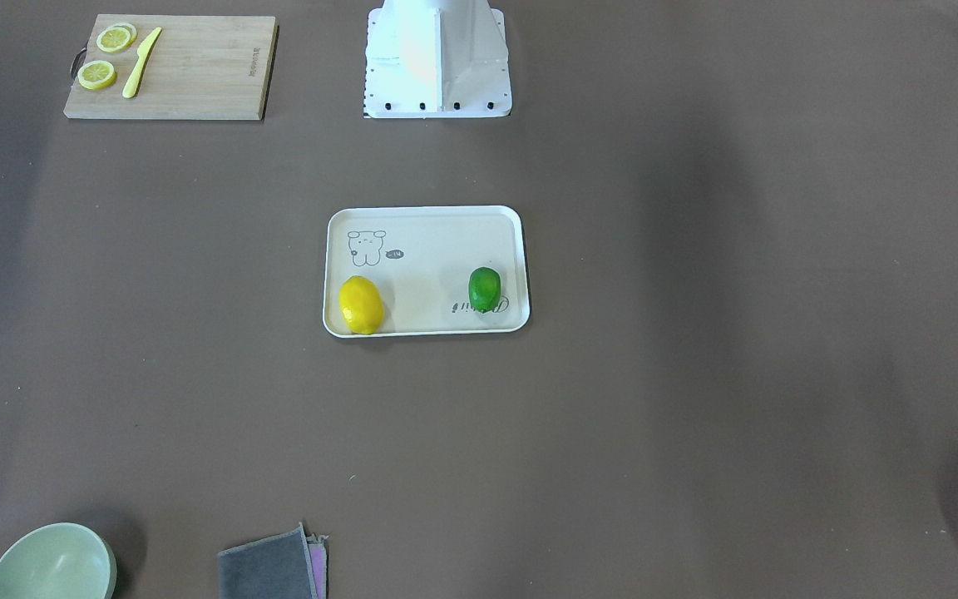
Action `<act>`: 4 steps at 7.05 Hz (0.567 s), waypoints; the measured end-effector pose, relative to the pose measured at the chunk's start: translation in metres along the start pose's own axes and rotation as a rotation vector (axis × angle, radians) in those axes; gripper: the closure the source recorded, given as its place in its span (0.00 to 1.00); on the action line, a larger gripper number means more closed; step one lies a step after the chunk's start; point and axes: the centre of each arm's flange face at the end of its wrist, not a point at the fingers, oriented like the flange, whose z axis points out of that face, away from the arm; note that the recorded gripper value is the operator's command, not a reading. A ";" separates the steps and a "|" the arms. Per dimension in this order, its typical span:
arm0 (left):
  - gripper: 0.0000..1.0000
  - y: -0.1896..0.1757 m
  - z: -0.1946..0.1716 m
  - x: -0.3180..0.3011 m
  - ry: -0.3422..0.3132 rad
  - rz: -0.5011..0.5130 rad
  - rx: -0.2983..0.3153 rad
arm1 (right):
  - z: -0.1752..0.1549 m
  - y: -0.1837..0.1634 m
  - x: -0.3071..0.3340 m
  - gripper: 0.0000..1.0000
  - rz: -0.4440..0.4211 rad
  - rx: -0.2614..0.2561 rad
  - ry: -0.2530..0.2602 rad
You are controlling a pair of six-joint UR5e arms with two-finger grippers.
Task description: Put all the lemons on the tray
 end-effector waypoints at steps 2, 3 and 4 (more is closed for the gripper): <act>0.02 0.006 -0.005 0.006 0.002 0.010 0.010 | -0.001 0.000 -0.001 0.00 -0.001 0.002 -0.002; 0.02 0.006 -0.006 0.008 0.001 0.014 0.013 | -0.002 -0.001 -0.002 0.00 -0.003 0.005 -0.005; 0.02 0.004 -0.008 0.009 -0.001 0.018 0.017 | -0.003 -0.001 -0.003 0.00 -0.005 0.007 -0.006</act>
